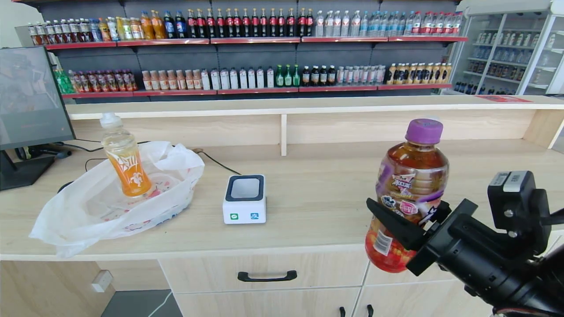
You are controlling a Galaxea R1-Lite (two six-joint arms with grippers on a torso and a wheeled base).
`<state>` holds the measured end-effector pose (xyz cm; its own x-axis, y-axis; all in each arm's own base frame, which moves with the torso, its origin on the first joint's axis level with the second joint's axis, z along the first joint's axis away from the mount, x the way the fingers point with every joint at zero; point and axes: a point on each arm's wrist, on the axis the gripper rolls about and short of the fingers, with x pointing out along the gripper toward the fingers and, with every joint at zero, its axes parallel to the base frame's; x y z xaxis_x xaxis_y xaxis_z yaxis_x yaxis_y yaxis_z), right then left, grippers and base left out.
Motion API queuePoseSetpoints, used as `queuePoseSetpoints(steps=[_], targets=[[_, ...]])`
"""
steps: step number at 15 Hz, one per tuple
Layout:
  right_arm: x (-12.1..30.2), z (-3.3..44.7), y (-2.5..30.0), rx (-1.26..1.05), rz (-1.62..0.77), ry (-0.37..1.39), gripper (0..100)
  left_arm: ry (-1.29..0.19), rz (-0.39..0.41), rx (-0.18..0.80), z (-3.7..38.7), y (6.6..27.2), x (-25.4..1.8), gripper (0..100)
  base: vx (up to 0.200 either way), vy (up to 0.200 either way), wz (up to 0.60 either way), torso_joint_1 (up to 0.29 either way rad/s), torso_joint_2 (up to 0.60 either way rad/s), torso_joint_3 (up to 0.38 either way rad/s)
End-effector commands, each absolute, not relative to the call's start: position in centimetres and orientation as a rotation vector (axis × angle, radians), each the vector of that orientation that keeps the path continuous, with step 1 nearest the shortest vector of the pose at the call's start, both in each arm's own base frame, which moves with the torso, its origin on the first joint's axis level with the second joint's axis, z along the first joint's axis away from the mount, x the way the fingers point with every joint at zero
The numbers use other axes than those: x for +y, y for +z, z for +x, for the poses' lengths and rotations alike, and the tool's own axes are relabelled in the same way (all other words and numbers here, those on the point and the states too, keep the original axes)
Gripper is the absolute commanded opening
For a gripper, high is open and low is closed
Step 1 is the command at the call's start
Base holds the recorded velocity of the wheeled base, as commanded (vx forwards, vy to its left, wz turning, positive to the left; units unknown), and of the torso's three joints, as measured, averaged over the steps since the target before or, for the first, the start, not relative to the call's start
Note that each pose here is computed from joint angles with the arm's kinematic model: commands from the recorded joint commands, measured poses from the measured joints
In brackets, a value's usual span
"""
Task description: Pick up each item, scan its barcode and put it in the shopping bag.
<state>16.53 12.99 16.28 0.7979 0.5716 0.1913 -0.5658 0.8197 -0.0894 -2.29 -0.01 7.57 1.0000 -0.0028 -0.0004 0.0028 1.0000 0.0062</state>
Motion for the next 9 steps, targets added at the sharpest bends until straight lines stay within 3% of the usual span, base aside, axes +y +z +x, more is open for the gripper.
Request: queuePoseSetpoints(steps=[1, 9], targets=[[12.34, 16.88, 15.8, -0.193, -0.044, 0.577, 0, -0.003, 0.006, 0.002, -2.28, 7.53, -0.01, 100, 0.0, 0.0, 0.0, 0.0, 0.0, 0.0], [11.4, 16.98, 15.92, -0.201, -0.055, 0.536, 0, -0.003, 0.006, 0.0, -2.29, 7.57, -0.01, 100, 0.0, 0.0, 0.0, 0.0, 0.0, 0.0]])
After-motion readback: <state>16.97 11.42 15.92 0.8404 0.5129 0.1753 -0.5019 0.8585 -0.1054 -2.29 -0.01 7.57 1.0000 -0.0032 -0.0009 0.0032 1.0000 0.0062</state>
